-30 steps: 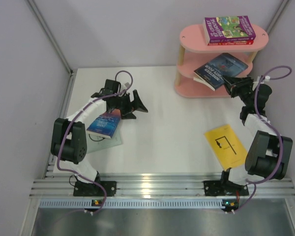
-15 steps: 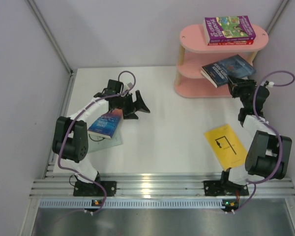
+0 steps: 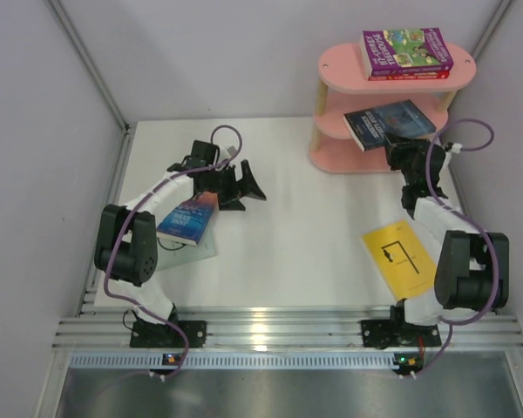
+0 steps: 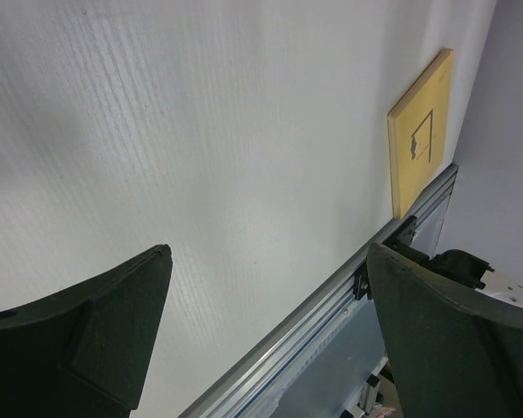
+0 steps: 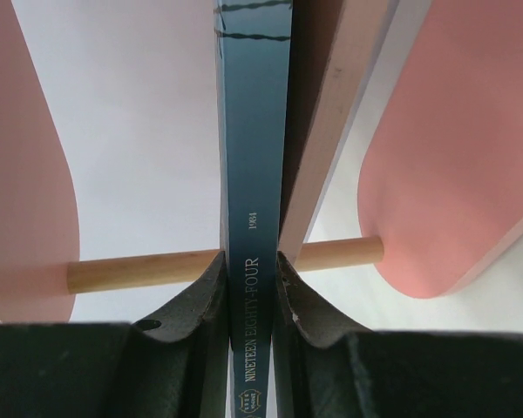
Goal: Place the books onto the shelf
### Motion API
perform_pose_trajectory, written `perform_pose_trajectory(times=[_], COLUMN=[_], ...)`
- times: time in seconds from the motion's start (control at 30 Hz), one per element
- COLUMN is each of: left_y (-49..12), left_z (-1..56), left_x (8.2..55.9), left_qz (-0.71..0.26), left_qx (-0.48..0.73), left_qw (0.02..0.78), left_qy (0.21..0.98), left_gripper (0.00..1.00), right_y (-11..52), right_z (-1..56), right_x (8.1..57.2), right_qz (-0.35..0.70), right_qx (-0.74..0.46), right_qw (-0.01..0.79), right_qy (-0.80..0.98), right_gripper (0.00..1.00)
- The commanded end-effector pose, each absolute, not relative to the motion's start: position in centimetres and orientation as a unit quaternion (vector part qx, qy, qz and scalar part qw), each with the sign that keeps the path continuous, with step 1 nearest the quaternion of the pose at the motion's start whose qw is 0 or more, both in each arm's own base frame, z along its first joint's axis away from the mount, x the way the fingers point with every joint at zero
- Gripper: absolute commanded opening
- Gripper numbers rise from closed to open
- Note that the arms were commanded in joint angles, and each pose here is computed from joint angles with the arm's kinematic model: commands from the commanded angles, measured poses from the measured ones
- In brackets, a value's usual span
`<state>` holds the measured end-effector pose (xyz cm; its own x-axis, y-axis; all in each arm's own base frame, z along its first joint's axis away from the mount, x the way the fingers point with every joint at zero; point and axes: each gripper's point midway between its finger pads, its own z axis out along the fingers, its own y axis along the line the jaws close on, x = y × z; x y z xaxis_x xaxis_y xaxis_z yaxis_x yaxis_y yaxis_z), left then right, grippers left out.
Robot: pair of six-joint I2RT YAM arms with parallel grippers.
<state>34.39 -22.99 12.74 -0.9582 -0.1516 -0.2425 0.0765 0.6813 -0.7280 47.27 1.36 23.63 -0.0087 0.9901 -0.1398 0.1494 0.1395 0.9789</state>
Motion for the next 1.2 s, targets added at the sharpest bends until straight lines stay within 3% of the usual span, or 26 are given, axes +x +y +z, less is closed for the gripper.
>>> perform_pose_trajectory(times=[0.0, 0.37, 0.57, 0.67, 1.17], left_y=[-23.6, -23.9, -23.9, -23.8, -24.1], left_z=[14.5, 14.8, 15.0, 14.8, 15.6], left_x=[35.7, 35.4, 35.5, 35.4, 35.1], left_qz=[-0.410, -0.410, -0.410, -0.406, -0.408], left_qx=[0.006, 0.013, 0.015, 0.013, 0.012], left_qw=[0.176, 0.179, 0.182, 0.183, 0.186], left_qy=[0.895, 0.894, 0.894, 0.895, 0.894], left_gripper=[0.98, 0.98, 0.98, 0.98, 0.98], right_y=[1.4, 2.9, 3.1, 3.4, 4.9], right_z=[29.5, 29.6, 29.3, 29.0, 27.3], right_x=[49.0, 52.4, 52.1, 52.0, 51.0], right_qz=[0.435, 0.417, 0.386, 0.372, 0.354], right_qx=[0.493, 0.512, 0.510, 0.502, 0.475], right_qw=[0.560, 0.558, 0.550, 0.541, 0.515], right_qy=[0.504, 0.503, 0.536, 0.563, 0.619], right_gripper=[0.00, 0.01, 0.31, 0.38, 0.46])
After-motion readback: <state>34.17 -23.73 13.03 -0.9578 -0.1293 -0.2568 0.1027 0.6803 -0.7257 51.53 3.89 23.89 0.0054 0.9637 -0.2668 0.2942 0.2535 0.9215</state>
